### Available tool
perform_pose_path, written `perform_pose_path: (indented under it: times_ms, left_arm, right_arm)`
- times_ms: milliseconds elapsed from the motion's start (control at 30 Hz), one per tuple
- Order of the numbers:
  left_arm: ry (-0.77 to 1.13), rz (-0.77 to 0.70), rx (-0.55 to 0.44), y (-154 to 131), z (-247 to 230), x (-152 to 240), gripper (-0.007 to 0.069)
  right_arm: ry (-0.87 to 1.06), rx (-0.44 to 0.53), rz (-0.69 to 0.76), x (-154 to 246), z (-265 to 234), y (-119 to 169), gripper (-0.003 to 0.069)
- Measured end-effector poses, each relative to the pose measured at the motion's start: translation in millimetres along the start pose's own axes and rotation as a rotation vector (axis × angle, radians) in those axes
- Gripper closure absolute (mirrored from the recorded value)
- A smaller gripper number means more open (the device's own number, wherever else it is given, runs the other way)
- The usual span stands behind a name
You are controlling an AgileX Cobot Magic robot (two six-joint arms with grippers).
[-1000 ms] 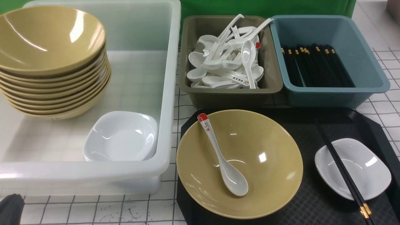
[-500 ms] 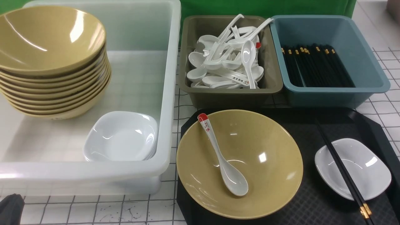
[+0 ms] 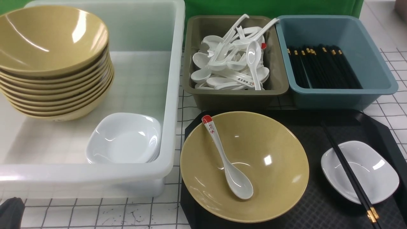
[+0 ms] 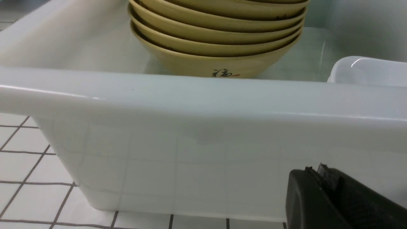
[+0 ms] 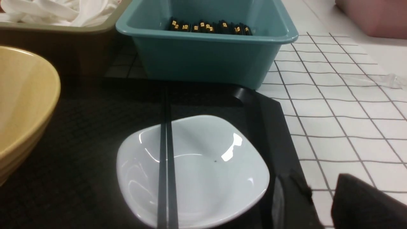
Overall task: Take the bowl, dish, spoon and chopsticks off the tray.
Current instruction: Use the right arm to grab the chopsticks
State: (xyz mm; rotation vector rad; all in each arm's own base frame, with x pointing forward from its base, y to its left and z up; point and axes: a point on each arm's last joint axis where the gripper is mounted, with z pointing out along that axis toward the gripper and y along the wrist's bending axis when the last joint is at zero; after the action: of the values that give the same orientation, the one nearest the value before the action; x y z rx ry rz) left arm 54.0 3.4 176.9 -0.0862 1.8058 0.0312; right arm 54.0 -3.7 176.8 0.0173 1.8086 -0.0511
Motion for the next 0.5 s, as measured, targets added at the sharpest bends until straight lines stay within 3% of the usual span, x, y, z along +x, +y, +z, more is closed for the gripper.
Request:
perform_pose_path:
  times_ms: [500]
  left_arm:
    - [0.0,0.0,0.0,0.0,0.0,0.0,0.0638]
  right_arm:
    - [-0.044,-0.004,0.0,-4.0,-0.1,0.4,0.0421]
